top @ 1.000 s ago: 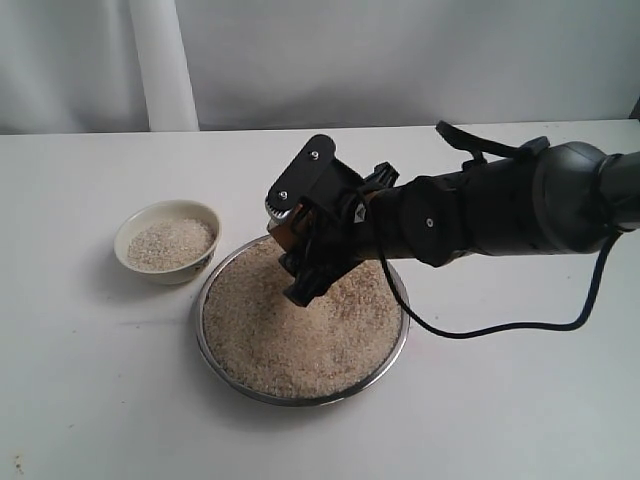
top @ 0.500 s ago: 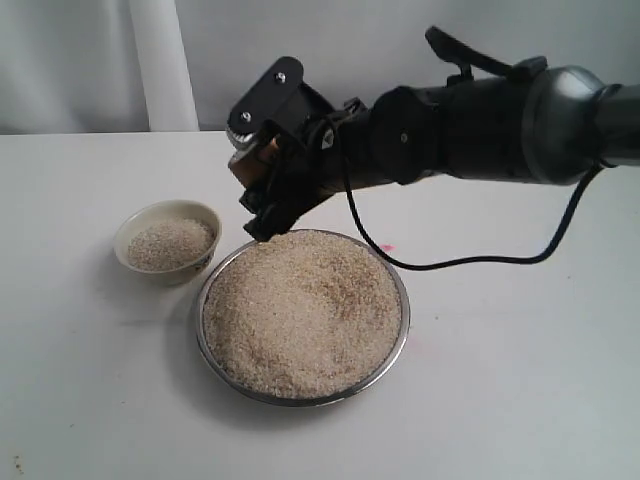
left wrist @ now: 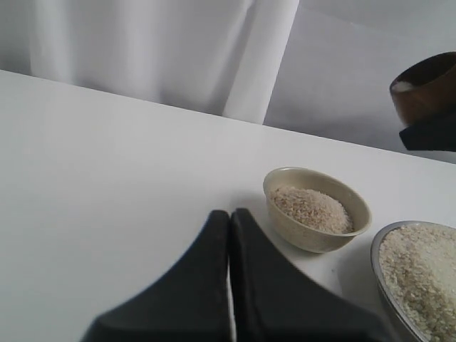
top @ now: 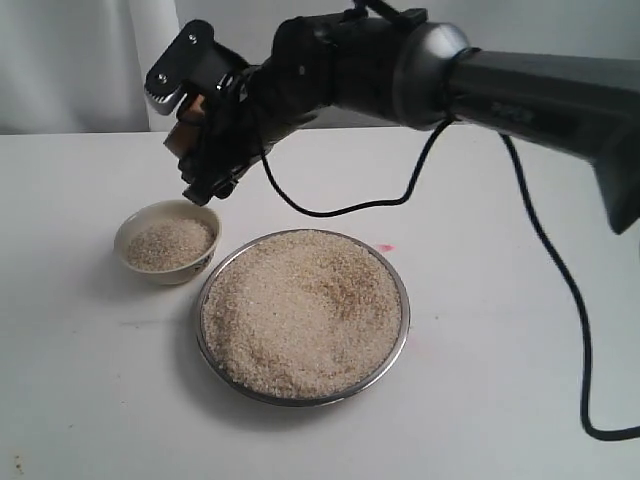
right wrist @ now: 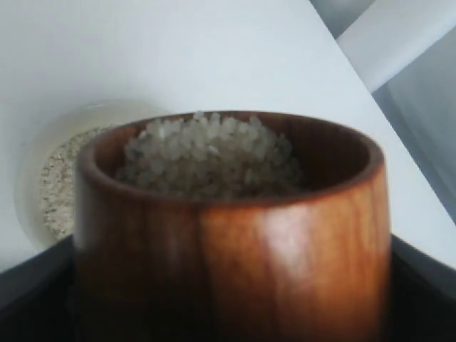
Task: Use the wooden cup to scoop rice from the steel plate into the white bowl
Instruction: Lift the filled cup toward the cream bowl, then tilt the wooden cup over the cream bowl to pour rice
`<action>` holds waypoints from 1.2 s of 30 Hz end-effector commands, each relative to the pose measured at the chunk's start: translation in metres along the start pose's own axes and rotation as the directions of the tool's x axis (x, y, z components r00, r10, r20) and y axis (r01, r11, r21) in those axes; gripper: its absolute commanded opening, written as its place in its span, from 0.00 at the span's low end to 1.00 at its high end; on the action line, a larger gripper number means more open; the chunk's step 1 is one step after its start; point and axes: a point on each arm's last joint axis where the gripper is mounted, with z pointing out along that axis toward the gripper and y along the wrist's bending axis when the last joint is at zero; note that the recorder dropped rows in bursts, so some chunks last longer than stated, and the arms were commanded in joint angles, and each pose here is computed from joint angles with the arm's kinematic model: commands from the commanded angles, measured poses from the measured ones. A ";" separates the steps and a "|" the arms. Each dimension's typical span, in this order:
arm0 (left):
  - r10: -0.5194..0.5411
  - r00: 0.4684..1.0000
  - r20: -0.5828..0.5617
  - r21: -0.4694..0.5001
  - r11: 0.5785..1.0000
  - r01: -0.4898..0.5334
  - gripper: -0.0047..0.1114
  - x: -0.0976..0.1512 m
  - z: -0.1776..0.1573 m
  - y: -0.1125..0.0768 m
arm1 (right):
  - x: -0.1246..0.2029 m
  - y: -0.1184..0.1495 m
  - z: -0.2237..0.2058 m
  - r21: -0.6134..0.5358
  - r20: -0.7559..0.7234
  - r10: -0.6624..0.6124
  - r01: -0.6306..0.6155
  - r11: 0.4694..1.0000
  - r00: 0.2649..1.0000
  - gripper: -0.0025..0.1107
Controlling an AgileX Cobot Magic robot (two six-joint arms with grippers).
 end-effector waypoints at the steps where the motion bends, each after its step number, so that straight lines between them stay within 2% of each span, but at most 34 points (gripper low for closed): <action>1: -0.006 1.000 0.010 0.010 1.000 0.005 0.04 -0.001 0.000 -0.001 | -0.014 0.009 0.016 0.061 -0.066 -0.114 0.118 0.991 0.991 0.02; 9: -0.006 1.000 0.010 0.010 1.000 0.005 0.04 -0.001 0.000 -0.001 | -0.017 0.019 0.042 0.088 -0.192 -0.213 0.233 0.968 0.958 0.02; 13: -0.006 1.000 0.010 0.010 1.000 0.005 0.04 -0.001 0.000 -0.001 | -0.012 0.027 0.052 0.100 -0.272 -0.309 0.346 0.933 0.911 0.02; 20: -0.006 1.000 0.010 0.010 1.000 0.005 0.04 -0.001 0.000 -0.001 | -0.009 0.036 0.060 0.103 -0.328 -0.382 0.434 0.895 0.864 0.02; 30: -0.006 1.000 0.010 0.010 1.000 0.005 0.04 -0.001 0.000 -0.001 | -0.021 0.049 0.056 0.157 -0.418 -0.537 0.641 0.751 0.732 0.02; 36: -0.006 1.000 0.010 0.010 1.000 0.005 0.04 -0.001 0.000 -0.001 | -0.020 0.046 0.056 0.169 -0.448 -0.556 0.677 0.716 0.700 0.02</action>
